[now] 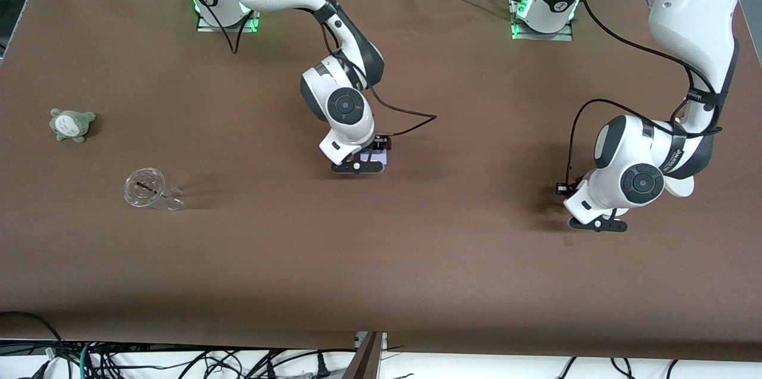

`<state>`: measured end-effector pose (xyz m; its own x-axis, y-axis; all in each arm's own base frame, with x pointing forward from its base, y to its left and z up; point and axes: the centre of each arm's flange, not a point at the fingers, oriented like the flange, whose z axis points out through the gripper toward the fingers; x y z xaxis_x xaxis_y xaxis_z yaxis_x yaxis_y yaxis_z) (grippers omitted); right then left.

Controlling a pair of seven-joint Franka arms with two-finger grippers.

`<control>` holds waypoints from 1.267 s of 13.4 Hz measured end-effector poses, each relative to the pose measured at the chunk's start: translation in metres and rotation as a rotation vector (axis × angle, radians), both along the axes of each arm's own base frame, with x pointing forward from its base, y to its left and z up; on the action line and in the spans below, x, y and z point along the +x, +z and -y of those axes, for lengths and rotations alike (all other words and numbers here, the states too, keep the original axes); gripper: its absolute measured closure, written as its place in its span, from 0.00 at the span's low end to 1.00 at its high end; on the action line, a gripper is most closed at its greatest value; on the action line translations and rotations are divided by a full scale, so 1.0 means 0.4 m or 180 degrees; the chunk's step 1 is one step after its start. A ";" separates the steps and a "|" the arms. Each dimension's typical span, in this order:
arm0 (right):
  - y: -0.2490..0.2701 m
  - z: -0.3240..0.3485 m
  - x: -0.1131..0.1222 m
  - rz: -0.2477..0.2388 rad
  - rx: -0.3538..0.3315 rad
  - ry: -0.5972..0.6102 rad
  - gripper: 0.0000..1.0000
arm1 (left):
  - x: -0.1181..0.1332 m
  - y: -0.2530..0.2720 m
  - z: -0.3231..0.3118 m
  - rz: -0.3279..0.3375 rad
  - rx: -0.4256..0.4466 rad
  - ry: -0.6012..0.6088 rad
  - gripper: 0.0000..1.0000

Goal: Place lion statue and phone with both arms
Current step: 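Carry the lion toward the white lamp while the right gripper grasps the phone, then lower the lion beside the lamp base and open the left gripper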

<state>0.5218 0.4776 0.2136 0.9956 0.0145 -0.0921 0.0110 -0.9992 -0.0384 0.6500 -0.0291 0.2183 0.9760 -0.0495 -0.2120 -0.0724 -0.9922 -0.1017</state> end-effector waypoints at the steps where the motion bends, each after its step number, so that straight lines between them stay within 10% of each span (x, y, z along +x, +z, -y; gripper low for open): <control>1: -0.010 -0.010 -0.009 0.0007 0.0001 0.0023 0.00 | 0.001 -0.010 -0.011 0.0010 -0.0013 0.0020 0.66; 4: -0.043 -0.027 -0.027 0.0010 -0.0009 0.0064 0.00 | 0.002 -0.030 -0.026 0.0005 -0.0031 0.0043 0.61; 10: -0.058 -0.034 -0.028 0.0053 0.0016 0.0069 0.00 | 0.011 0.043 0.020 0.0002 -0.0019 -0.0032 0.01; 17: -0.080 -0.037 -0.034 0.0052 0.0007 0.0080 0.00 | 0.048 0.438 0.093 0.0349 0.0115 -0.0243 0.00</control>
